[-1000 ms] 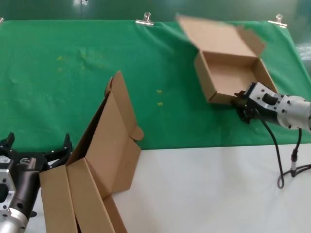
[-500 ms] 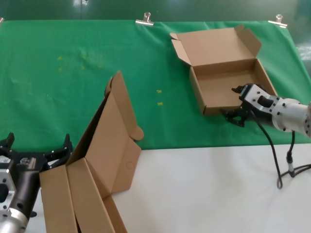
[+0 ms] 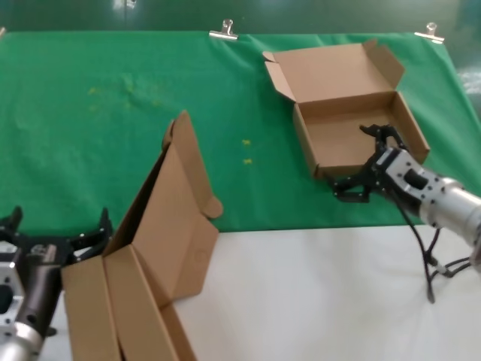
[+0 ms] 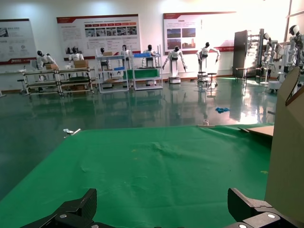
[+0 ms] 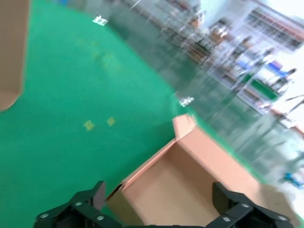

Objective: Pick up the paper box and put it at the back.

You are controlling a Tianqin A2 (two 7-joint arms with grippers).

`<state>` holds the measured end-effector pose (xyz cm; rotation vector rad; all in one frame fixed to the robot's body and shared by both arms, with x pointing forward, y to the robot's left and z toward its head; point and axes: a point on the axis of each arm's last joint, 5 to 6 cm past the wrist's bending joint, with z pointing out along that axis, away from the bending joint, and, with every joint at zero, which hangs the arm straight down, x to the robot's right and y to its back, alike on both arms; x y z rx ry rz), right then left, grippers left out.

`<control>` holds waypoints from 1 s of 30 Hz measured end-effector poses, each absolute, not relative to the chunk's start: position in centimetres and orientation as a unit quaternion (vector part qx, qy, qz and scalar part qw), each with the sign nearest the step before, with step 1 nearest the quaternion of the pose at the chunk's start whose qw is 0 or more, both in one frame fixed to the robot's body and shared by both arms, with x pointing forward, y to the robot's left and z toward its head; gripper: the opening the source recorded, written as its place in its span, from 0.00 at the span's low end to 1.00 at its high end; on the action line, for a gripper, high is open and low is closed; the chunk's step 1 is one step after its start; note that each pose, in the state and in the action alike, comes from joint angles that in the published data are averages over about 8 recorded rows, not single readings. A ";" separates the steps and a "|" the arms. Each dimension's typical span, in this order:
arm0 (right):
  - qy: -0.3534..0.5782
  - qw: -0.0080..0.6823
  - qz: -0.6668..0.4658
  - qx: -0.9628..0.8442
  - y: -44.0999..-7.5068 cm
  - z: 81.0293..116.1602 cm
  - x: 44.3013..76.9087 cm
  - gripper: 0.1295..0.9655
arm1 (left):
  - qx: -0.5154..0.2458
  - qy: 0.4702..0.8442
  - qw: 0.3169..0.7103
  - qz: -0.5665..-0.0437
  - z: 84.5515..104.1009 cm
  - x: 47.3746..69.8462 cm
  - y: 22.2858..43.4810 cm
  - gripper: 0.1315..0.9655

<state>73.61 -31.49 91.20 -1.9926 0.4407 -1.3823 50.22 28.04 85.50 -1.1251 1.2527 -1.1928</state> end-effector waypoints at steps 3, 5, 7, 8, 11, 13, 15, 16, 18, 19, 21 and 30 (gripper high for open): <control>0.180 0.361 -0.543 -0.737 -31.5 89.5 72.5 0.74 | -0.468 0.521 0.513 -0.496 85.5 50.2 28.0 1.00; 0.191 0.380 -0.551 -0.718 -31.4 88.4 71.5 0.78 | -0.468 0.521 0.513 -0.496 85.5 50.2 28.0 1.00; 0.202 0.399 -0.557 -0.700 -31.2 87.3 70.4 0.83 | -0.468 0.521 0.513 -0.496 85.5 50.2 28.0 1.00; 0.208 0.408 -0.561 -0.690 -31.0 86.8 69.8 0.85 | -0.468 0.521 0.513 -0.496 85.5 50.2 28.0 1.00; 0.224 0.431 -0.569 -0.663 -30.5 85.2 67.7 0.89 | -0.468 0.521 0.513 -0.496 85.5 50.2 28.0 1.00; 0.234 0.443 -0.574 -0.647 -30.0 84.4 66.1 0.91 | -0.468 0.521 0.513 -0.496 85.5 50.2 28.0 1.00; 0.243 0.453 -0.578 -0.633 -29.5 83.6 64.5 0.94 | -0.468 0.521 0.513 -0.496 85.5 50.2 28.0 1.00; 0.248 0.457 -0.580 -0.627 -29.3 83.4 63.7 0.95 | -0.468 0.521 0.513 -0.496 85.5 50.2 28.0 1.00; 0.258 0.463 -0.582 -0.617 -28.8 82.9 62.0 0.97 | -0.468 0.521 0.513 -0.496 85.5 50.2 28.0 1.00; 0.263 0.465 -0.582 -0.613 -28.5 82.7 61.3 0.97 | -0.468 0.521 0.513 -0.496 85.5 50.2 28.0 1.00; 0.274 0.470 -0.580 -0.606 -28.1 82.5 59.7 0.97 | -0.468 0.521 0.513 -0.496 85.5 50.2 28.0 1.00; 0.301 0.481 -0.567 -0.597 -27.2 82.7 56.3 1.00 | -0.468 0.521 0.513 -0.496 85.5 50.2 28.0 1.00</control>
